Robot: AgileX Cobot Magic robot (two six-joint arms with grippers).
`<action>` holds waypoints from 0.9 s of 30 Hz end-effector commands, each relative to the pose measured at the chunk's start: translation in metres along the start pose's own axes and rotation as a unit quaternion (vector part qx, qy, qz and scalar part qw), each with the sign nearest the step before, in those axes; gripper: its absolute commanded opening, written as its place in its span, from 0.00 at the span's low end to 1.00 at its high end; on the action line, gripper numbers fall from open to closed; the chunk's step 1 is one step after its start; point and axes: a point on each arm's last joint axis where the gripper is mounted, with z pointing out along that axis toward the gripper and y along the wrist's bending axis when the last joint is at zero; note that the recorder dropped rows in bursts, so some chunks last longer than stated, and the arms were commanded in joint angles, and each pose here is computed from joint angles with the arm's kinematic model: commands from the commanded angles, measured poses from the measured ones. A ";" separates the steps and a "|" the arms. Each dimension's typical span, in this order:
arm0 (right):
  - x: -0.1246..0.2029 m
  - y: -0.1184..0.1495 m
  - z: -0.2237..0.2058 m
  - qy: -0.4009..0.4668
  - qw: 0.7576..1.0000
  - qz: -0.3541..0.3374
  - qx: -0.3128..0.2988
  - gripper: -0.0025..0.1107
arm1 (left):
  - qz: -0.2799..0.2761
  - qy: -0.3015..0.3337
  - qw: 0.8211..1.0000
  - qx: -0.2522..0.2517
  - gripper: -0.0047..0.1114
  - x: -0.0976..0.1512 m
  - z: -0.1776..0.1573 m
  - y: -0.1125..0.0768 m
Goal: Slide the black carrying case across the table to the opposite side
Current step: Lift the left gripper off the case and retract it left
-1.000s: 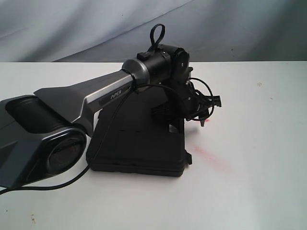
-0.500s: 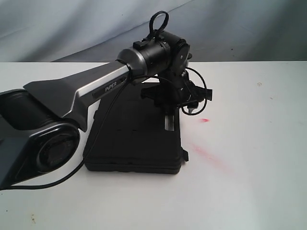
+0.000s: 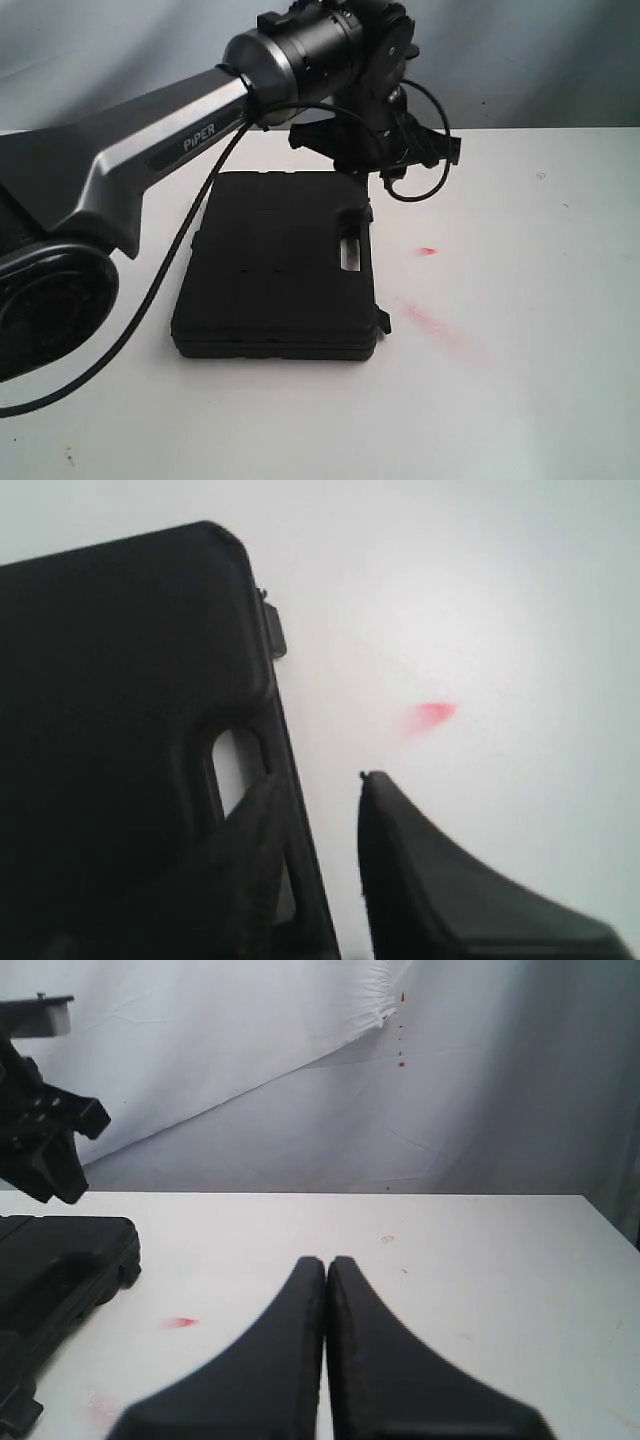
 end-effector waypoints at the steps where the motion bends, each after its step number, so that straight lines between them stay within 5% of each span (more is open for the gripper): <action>1: 0.001 0.000 0.000 -0.001 1.000 -0.010 0.003 0.02 | 0.029 -0.023 0.999 0.002 0.12 0.005 -0.040 -0.017; 4: 0.001 0.000 0.000 -0.001 1.000 -0.010 0.003 0.02 | 0.040 -0.039 0.998 0.009 0.04 0.008 -0.058 -0.026; 10: 0.001 0.000 0.000 -0.001 1.000 -0.010 0.003 0.02 | 0.064 -0.056 0.996 0.018 0.04 0.018 -0.081 -0.043; 13: 0.001 0.000 0.000 -0.001 1.000 -0.010 0.003 0.02 | 0.075 -0.032 0.997 0.006 0.04 0.034 -0.090 -0.037; 19: 0.001 0.000 0.000 -0.001 1.000 -0.010 0.003 0.02 | 0.085 -0.063 0.994 0.042 0.04 0.081 -0.107 0.003; 27: 0.001 0.000 0.000 -0.001 1.000 -0.010 0.003 0.02 | 0.020 -0.149 0.985 0.089 0.04 0.151 -0.143 0.101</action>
